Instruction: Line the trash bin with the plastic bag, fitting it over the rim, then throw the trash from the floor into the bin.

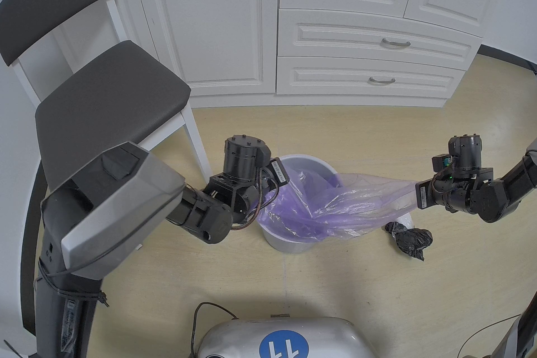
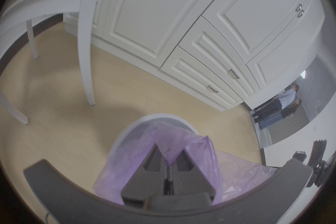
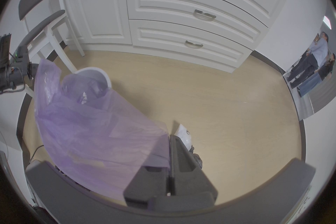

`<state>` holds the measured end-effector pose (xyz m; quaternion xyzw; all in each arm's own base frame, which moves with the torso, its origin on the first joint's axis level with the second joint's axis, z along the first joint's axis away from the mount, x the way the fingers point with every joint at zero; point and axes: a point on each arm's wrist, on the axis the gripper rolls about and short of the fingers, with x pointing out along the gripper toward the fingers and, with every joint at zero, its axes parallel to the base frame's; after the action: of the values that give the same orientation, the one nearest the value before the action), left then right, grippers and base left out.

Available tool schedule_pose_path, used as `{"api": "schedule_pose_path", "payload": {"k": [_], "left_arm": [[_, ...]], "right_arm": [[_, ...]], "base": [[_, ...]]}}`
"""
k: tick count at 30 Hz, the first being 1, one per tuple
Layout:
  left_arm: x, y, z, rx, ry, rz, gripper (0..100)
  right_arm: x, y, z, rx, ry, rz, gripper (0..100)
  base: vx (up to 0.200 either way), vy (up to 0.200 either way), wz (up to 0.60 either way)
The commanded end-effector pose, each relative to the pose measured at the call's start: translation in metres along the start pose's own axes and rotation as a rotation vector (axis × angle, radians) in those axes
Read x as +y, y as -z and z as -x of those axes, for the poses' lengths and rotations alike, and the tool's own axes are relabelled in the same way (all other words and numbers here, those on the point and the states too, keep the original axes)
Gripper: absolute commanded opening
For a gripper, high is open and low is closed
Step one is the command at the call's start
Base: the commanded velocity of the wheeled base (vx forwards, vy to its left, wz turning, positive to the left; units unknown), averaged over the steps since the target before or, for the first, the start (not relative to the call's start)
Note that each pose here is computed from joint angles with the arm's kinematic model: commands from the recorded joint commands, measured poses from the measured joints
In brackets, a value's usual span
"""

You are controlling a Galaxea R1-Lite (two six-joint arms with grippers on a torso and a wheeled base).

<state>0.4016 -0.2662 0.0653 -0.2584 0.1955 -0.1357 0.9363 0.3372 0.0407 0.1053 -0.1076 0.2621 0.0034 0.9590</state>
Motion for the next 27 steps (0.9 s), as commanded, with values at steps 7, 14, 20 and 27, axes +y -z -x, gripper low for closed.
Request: {"api": "schedule_pose_path", "payload": {"k": [7,14,20,27], "left_arm": [[-0.021,0.019,-0.037,0.07,0.109,0.007,0],[-0.014,0.032,-0.06,0.095,0.09,0.01,0],[-0.001,0.044,-0.07,0.128,0.089,0.012,0],[0.014,0.05,-0.085,0.119,0.081,0.018,0]], "right_arm": [[-0.005,-0.009,0.015,-0.038,-0.001,-0.011,0],[0.009,-0.007,0.021,-0.042,-0.051,0.004,0],[0.019,-0.007,0.025,-0.047,-0.083,0.01,0],[0.042,-0.007,0.027,-0.045,-0.143,-0.018,0]], "base": [[0.0,0.0,0.0],[0.0,0.0,0.0],[0.0,0.0,0.0],[0.0,0.0,0.0]]}}
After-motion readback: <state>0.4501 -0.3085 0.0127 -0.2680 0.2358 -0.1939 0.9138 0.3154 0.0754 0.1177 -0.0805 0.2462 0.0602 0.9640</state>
